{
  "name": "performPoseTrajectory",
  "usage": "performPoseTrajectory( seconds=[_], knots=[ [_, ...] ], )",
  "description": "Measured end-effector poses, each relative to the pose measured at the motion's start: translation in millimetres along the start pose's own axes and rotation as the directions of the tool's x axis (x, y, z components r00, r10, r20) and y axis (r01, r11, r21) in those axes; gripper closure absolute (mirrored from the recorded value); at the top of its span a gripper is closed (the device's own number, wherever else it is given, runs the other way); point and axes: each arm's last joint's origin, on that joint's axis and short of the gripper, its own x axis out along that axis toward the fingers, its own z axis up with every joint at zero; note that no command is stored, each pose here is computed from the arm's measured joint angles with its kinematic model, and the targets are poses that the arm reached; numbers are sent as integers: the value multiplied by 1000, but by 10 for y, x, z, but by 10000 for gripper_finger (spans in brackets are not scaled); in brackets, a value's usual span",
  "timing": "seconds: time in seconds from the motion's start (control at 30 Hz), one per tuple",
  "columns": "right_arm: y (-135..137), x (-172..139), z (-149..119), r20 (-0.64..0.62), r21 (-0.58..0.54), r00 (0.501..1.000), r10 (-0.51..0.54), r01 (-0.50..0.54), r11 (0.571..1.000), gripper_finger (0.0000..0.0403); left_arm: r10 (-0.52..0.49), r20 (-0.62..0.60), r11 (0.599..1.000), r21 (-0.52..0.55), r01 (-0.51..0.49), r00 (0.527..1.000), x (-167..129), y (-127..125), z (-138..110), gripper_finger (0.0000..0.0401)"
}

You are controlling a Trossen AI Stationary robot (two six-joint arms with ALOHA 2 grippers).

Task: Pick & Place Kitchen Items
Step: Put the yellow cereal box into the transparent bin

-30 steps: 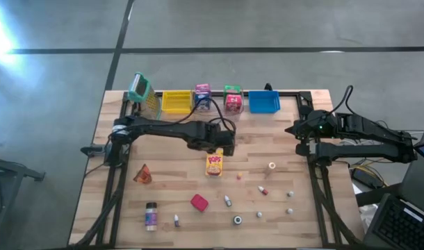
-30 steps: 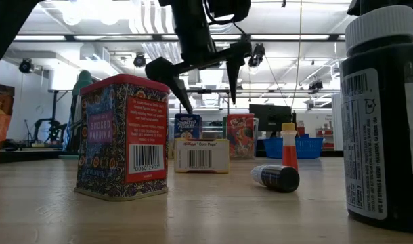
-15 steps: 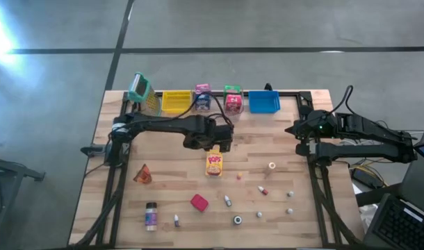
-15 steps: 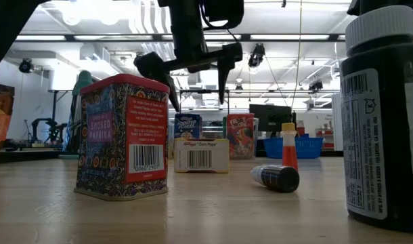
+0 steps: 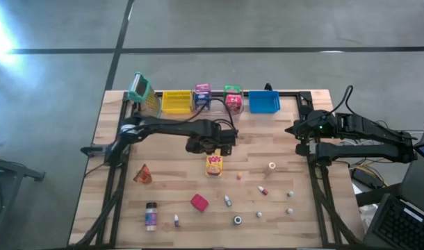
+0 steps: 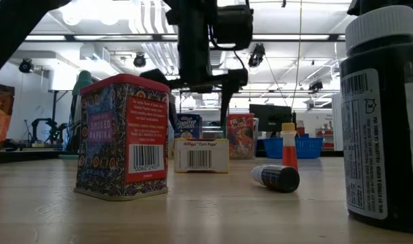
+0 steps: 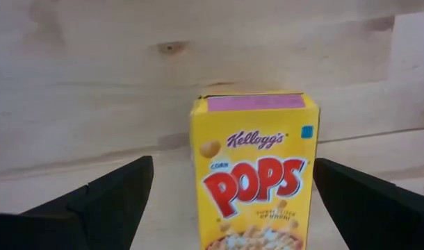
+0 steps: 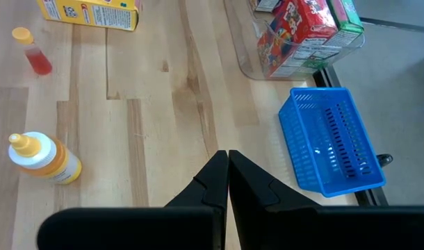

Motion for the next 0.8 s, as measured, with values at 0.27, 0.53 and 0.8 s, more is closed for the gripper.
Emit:
performPoseTrajectory(
  seconds=[0.27,0.53,0.8],
  knots=[
    [0,0,0,0,0,1000,0,0,1000,394,-3,-2,1000,25,3,1000,114,-93,23,1],
    [0,0,-1,0,0,1000,0,0,1000,394,16,-20,999,34,-16,1000,244,-120,45,1],
    [0,-1,-1,0,0,1000,0,0,1000,394,35,-26,999,33,-34,999,357,-127,75,1]
  ],
)
